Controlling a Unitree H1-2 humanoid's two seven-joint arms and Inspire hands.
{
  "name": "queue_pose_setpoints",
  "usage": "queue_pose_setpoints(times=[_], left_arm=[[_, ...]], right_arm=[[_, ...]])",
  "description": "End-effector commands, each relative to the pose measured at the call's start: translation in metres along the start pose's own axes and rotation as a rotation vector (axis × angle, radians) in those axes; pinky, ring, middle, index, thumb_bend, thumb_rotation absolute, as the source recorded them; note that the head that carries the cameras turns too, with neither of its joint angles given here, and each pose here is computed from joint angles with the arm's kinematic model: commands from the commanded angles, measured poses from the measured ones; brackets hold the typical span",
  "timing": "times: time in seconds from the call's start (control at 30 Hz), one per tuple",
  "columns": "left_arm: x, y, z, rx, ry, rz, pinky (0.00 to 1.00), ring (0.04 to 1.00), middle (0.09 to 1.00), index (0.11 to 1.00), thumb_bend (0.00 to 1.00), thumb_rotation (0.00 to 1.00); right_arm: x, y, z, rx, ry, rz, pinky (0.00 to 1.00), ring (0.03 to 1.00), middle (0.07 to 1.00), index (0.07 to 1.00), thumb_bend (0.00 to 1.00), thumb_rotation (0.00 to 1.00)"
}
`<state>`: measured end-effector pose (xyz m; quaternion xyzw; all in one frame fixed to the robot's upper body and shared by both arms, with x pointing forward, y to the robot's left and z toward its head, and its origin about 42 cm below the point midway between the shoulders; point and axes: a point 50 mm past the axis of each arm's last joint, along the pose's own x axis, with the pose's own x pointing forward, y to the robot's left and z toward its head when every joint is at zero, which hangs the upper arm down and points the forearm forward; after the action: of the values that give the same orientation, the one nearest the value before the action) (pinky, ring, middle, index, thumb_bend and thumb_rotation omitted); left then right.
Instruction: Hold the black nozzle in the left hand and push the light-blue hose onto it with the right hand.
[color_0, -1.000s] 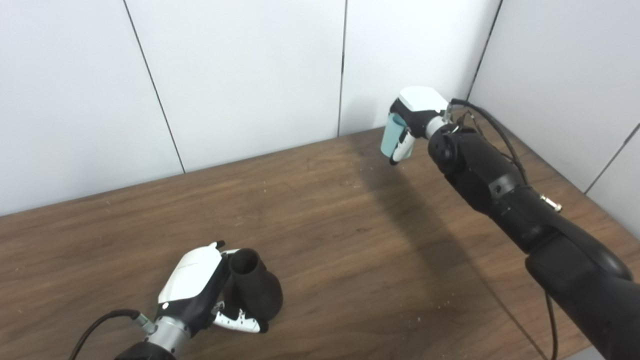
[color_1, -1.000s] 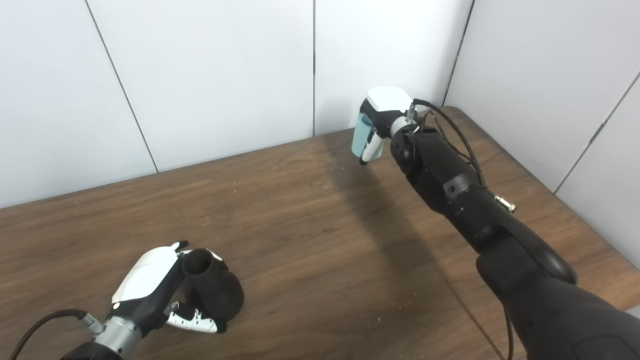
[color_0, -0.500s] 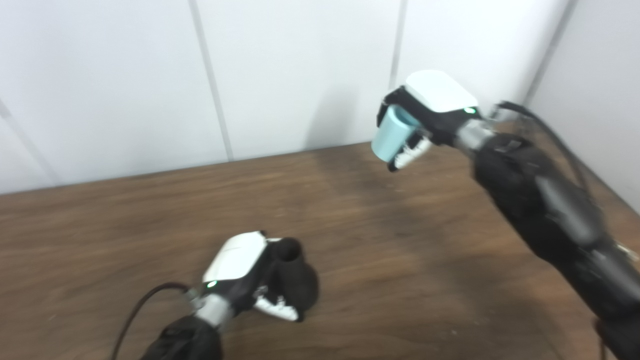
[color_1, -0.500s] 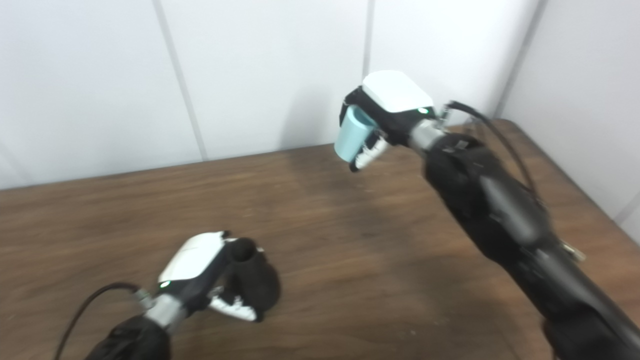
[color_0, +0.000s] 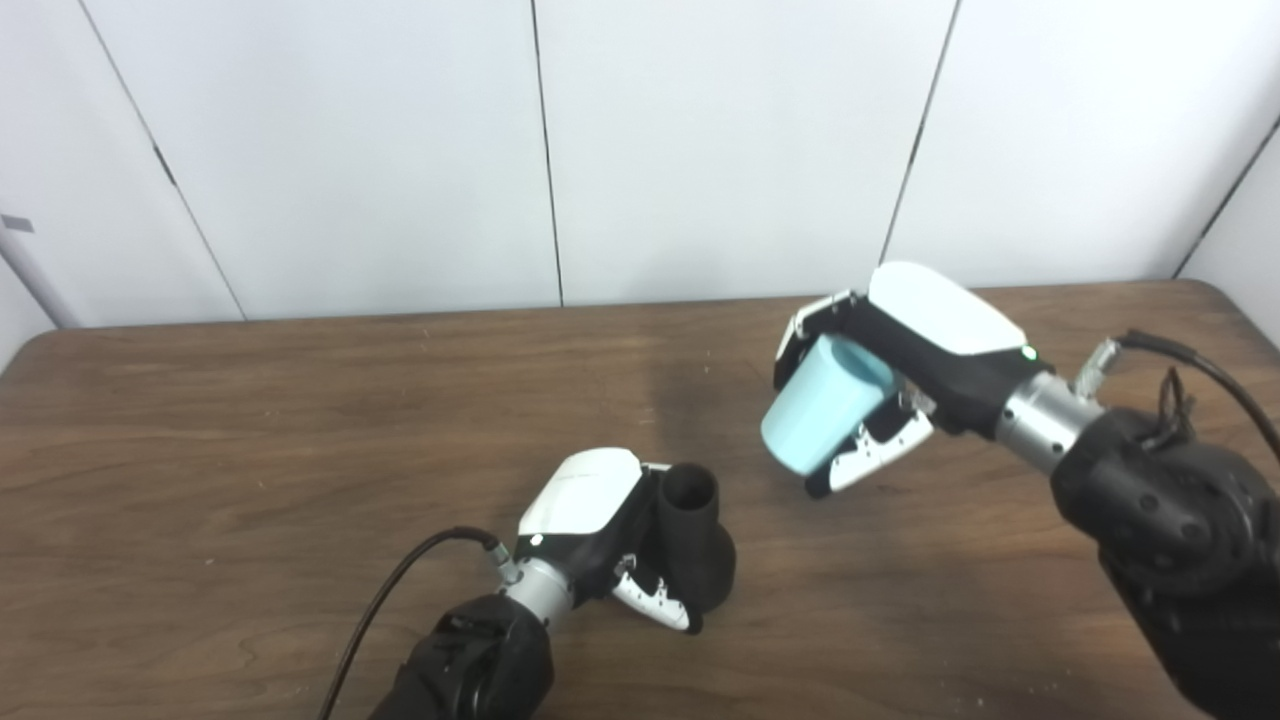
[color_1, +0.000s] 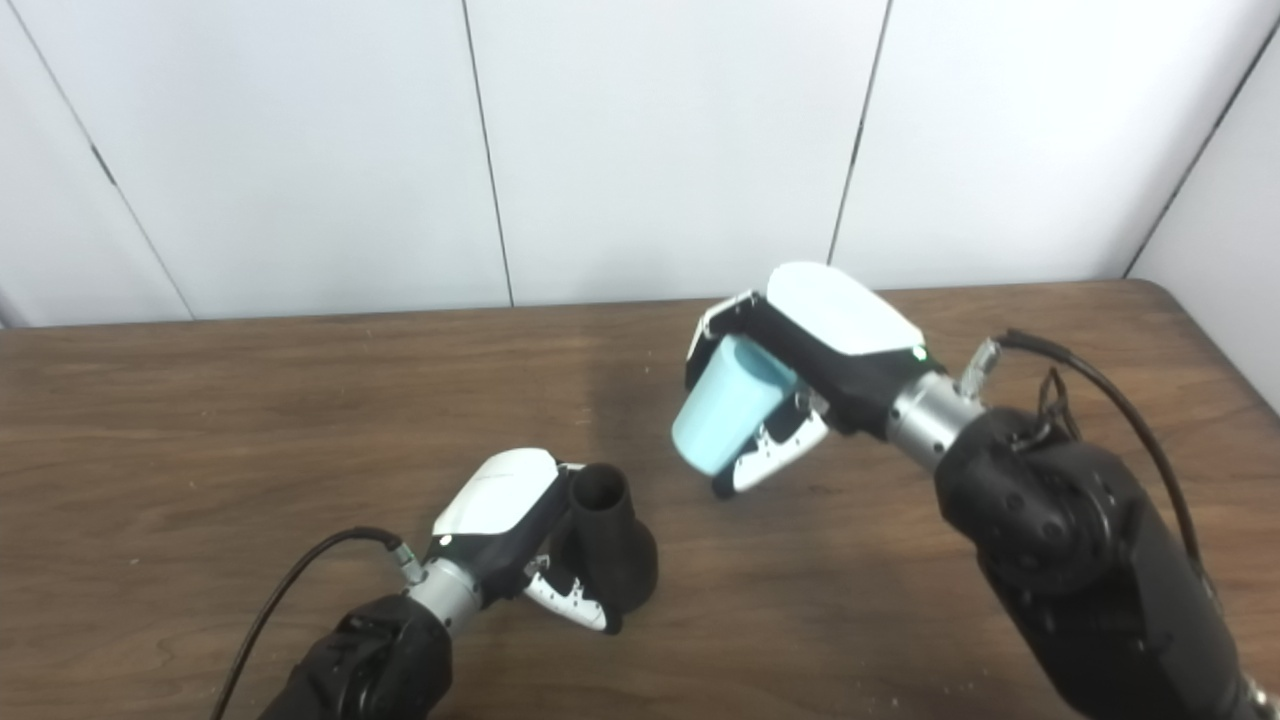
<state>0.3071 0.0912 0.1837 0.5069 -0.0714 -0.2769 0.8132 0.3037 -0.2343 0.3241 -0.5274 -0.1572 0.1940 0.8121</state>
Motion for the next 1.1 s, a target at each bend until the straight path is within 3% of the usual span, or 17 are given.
queue_pose_setpoints(times=[0.0, 0.17, 0.5, 0.73, 0.87, 1.07], left_arm=[[-0.002, -0.049, -0.002, -0.052, 0.035, -0.292, 0.90, 0.718, 0.540, 0.453, 0.52, 0.00], [0.001, -0.049, 0.000, -0.052, 0.027, -0.296, 0.92, 0.719, 0.541, 0.452, 0.51, 0.00], [0.003, -0.048, 0.006, 0.002, 0.029, -0.346, 0.93, 0.764, 0.553, 0.450, 0.51, 0.00], [0.007, -0.039, 0.013, 0.106, 0.044, -0.421, 0.93, 0.776, 0.497, 0.480, 0.52, 0.00], [0.008, -0.036, 0.014, 0.124, 0.061, -0.445, 0.94, 0.789, 0.497, 0.481, 0.52, 0.00], [0.007, -0.036, 0.015, 0.110, 0.062, -0.440, 0.94, 0.779, 0.496, 0.482, 0.52, 0.00]], right_arm=[[-0.003, -0.008, 0.012, -0.024, -0.057, -0.050, 0.32, 0.429, 0.503, 0.492, 0.50, 0.00], [0.001, 0.001, 0.017, 0.014, -0.078, -0.028, 0.32, 0.430, 0.506, 0.495, 0.50, 0.00], [0.014, 0.005, 0.027, 0.034, -0.123, -0.071, 0.31, 0.418, 0.515, 0.513, 0.50, 0.00], [0.018, 0.001, 0.028, 0.030, -0.118, -0.083, 0.41, 0.408, 0.506, 0.498, 0.50, 0.00], [0.017, -0.006, 0.033, 0.025, -0.128, -0.100, 0.39, 0.420, 0.492, 0.483, 0.50, 0.00], [0.020, 0.002, 0.035, 0.008, -0.138, -0.088, 0.39, 0.422, 0.492, 0.483, 0.50, 0.00]])
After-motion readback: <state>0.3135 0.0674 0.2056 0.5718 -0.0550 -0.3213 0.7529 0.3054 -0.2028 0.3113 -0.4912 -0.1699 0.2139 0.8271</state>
